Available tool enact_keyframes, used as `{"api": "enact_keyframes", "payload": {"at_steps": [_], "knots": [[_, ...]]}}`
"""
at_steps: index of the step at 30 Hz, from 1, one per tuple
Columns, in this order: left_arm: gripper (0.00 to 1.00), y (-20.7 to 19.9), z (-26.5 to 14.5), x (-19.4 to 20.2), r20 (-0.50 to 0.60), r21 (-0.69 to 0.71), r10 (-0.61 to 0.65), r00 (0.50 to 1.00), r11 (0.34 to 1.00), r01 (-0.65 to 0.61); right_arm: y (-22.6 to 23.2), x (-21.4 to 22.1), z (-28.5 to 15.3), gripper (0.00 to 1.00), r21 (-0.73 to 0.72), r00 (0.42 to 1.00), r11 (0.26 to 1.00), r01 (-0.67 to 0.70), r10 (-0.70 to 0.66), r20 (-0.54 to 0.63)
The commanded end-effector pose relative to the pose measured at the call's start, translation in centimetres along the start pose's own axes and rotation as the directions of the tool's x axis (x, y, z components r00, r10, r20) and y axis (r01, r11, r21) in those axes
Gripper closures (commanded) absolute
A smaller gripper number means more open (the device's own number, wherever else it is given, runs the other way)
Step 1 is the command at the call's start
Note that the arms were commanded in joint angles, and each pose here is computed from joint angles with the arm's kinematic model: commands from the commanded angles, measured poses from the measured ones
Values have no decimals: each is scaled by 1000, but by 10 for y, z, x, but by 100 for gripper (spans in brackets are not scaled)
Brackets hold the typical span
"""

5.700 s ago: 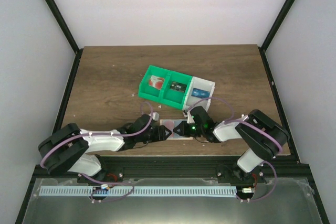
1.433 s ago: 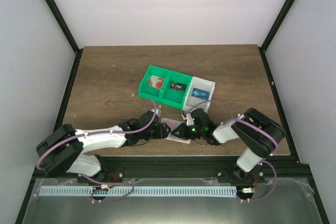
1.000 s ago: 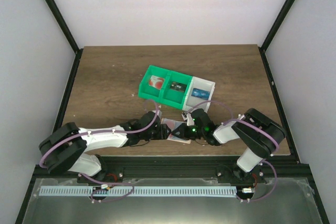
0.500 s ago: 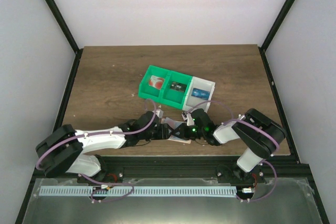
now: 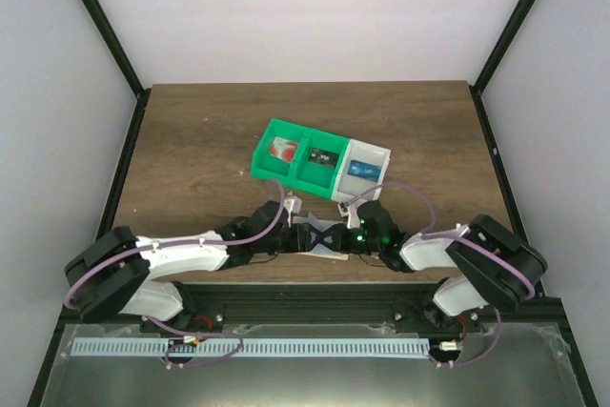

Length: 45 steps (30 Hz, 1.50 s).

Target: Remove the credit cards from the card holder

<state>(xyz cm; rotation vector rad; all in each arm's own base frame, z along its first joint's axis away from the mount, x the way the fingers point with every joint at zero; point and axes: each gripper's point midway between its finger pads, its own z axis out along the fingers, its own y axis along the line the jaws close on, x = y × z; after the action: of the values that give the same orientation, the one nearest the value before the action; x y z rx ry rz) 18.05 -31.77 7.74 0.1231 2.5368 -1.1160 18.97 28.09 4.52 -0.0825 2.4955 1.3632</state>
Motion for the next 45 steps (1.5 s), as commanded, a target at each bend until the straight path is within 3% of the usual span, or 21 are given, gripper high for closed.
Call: {"api": "enact_keyframes", "payload": {"at_steps": [1, 25, 35, 38, 42, 45], "knots": [[36, -23, -5, -9, 43, 98, 2, 999, 995, -6, 2, -9, -7, 90, 17, 997, 999, 40, -41, 69], [37, -48, 20, 3, -36, 230, -14, 999, 973, 22, -27, -10, -27, 89, 163, 988, 987, 11, -36, 149], [36, -24, 5, -13, 69, 80, -2, 998, 997, -4, -26, -11, -30, 89, 162, 986, 987, 13, -40, 163], [35, -11, 1, -17, 87, 23, -17, 996, 1000, 15, -14, -10, -26, 89, 99, 989, 994, 42, -56, 140], [36, -5, -11, -24, 111, 50, -60, 992, 997, 55, -2, -7, -22, 88, 35, 992, 998, 55, -59, 115], [41, -3, -14, -25, 112, 63, -67, 991, 996, 60, -1, -8, -23, 82, 34, 991, 998, 54, -58, 121]]}}
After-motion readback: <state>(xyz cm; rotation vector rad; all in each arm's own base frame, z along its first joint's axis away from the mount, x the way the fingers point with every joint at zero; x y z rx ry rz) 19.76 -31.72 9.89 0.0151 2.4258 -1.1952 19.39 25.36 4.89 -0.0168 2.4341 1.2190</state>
